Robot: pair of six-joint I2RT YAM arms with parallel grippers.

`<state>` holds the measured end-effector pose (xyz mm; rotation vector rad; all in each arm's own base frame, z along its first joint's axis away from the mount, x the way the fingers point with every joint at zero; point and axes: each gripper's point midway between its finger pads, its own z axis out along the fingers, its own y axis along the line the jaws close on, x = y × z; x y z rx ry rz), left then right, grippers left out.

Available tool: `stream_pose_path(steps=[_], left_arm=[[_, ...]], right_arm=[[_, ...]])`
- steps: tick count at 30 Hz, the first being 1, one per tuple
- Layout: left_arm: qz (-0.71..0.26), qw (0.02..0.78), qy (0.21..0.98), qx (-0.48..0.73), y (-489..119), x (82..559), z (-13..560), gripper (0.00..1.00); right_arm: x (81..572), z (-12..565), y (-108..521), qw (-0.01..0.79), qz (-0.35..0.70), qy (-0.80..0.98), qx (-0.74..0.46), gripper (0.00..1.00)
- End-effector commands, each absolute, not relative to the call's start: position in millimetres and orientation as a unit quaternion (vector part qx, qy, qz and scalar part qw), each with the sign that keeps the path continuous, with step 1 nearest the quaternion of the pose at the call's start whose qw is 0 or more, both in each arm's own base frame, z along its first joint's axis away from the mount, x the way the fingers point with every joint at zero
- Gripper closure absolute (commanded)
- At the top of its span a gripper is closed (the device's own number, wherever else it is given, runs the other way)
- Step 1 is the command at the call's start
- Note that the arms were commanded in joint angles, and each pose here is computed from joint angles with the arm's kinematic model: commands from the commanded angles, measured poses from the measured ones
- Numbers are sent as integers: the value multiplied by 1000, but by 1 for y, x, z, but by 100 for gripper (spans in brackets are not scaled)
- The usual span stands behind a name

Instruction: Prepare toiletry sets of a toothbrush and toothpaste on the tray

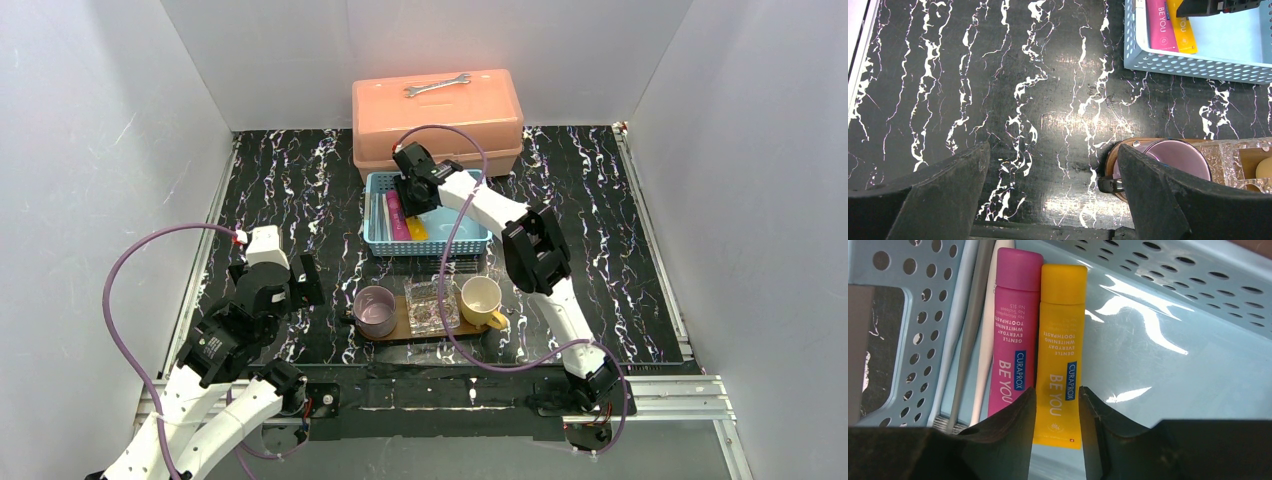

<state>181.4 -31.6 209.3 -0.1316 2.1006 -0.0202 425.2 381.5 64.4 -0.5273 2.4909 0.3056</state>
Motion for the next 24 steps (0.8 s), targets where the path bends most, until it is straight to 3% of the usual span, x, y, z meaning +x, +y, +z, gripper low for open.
stream_pose_path(steps=[1,19,24], left_arm=[[5,488,871,-46,-30,182,205,1],[12,485,873,-45,-30,184,203,1],[13,484,874,-44,-30,184,203,1]], right_arm=[[436,71,398,307,134,923,-191,55],[434,21,380,273,74,935,-215,52],[433,21,374,274,64,934,-219,60]])
